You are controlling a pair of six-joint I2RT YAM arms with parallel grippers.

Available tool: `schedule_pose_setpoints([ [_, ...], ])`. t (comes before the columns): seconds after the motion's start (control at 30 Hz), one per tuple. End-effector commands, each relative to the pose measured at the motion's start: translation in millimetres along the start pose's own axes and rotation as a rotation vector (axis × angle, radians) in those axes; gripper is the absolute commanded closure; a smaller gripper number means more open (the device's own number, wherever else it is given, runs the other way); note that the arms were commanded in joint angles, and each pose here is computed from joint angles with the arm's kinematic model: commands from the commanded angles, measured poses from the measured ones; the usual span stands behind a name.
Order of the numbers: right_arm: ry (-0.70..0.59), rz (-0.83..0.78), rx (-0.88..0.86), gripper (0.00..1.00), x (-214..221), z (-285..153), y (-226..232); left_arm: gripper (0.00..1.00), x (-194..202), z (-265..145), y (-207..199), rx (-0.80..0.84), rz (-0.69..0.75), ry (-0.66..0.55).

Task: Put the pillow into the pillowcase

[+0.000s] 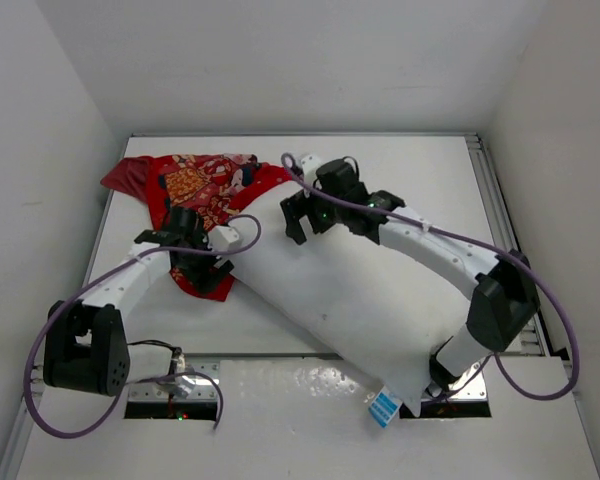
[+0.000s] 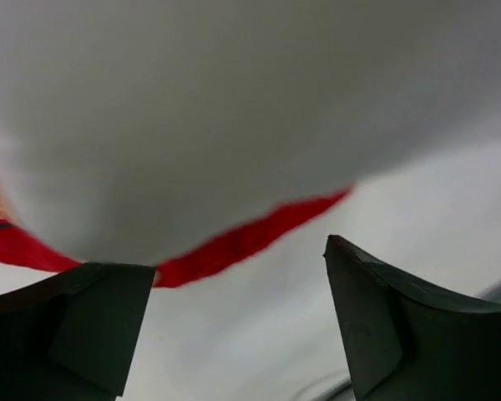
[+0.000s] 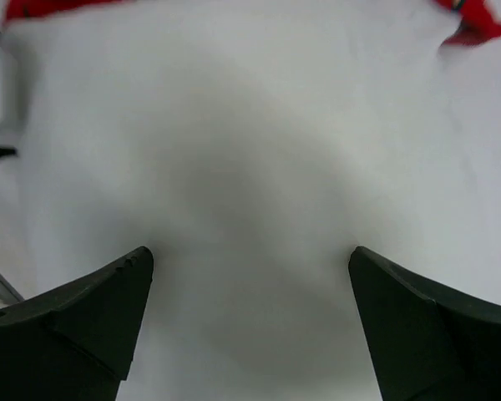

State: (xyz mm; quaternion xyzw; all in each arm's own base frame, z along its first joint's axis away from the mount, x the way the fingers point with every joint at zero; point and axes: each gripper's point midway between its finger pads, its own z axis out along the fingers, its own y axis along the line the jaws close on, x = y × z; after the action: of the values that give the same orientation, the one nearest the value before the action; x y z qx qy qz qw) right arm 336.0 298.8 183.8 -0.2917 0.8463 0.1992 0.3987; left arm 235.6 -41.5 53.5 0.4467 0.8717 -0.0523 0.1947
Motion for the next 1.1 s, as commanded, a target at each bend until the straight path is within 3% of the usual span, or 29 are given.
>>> schedule_pose_setpoints([
  [0.0, 0.146, -0.038, 0.053, 0.01, 50.4, 11.5, 3.0, 0.2, -29.3, -1.6, 46.2, -0.187, 0.011, -0.12],
  [0.13, 0.196, 0.022, 0.162, 0.03, 86.4, 31.4, 1.4, 0.15, -5.9, 21.6, 33.4, -0.174, 0.069, -0.058],
  [0.17, 0.206, 0.047, 0.211, 0.1, 91.4, 33.3, -7.6, 0.15, -1.2, 26.6, 33.9, -0.188, 0.074, -0.042],
  [0.2, 0.211, 0.085, 0.246, 0.22, 95.3, 35.8, -18.2, 0.15, 9.2, 35.6, 30.2, -0.189, 0.072, -0.015],
  [0.23, 0.204, 0.155, 0.265, 0.5, 98.4, 38.7, -24.1, 0.15, 10.6, 44.0, 38.6, -0.227, 0.067, 0.003],
  [0.27, 0.192, 0.201, 0.255, 0.65, 104.1, 42.3, -28.0, 0.16, 12.2, 49.0, 40.0, -0.229, 0.058, 0.017],
  [0.3, 0.179, 0.263, 0.261, 0.78, 105.3, 42.1, -39.9, 0.23, 4.4, 50.1, 48.4, -0.244, 0.048, 0.006],
  [0.37, 0.148, 0.31, 0.224, 1.0, 102.8, 42.3, -49.4, 0.5, 2.4, 59.1, 54.8, -0.218, -0.031, 0.014],
  [0.4, 0.148, 0.297, 0.209, 1.0, 102.0, 41.9, -51.3, 0.72, -11.4, 57.6, 66.5, -0.214, -0.05, -0.012],
  [0.47, 0.14, 0.277, 0.182, 1.0, 98.1, 41.9, -53.1, 0.95, -15.0, 54.0, 64.0, -0.135, -0.105, -0.039],
  [0.5, 0.142, 0.249, 0.159, 1.0, 97.8, 42.2, -53.7, 1.0, -22.4, 48.0, 69.5, -0.136, -0.122, -0.062],
  [0.77, 0.128, 0.264, 0.096, 1.0, 99.9, 56.2, -79.6, 0.99, -36.9, -21.6, 69.4, -0.087, -0.098, -0.283],
  [0.83, 0.134, 0.262, 0.106, 1.0, 89.7, 58.4, -90.5, 0.92, -26.0, -23.5, 86.2, -0.175, -0.117, -0.253],
  [0.93, 0.157, 0.207, 0.1, 1.0, 73.0, 62.1, -94.1, 0.7, -2.1, -13.2, 100.8, -0.26, -0.153, -0.161],
  [0.97, 0.154, 0.174, 0.087, 0.93, 65.7, 62.5, -90.1, 0.57, 0.2, -10.1, 103.2, -0.262, -0.181, -0.147],
  [1.0, 0.139, 0.155, 0.076, 0.68, 54.5, 60.7, -86.7, 0.52, -0.9, -10.2, 103.2, -0.256, -0.191, -0.148],
  [1.07, 0.13, 0.119, 0.048, 0.3, 46.7, 56.9, -72.5, 0.4, -16.6, -15.5, 99.7, -0.227, -0.186, -0.181],
])
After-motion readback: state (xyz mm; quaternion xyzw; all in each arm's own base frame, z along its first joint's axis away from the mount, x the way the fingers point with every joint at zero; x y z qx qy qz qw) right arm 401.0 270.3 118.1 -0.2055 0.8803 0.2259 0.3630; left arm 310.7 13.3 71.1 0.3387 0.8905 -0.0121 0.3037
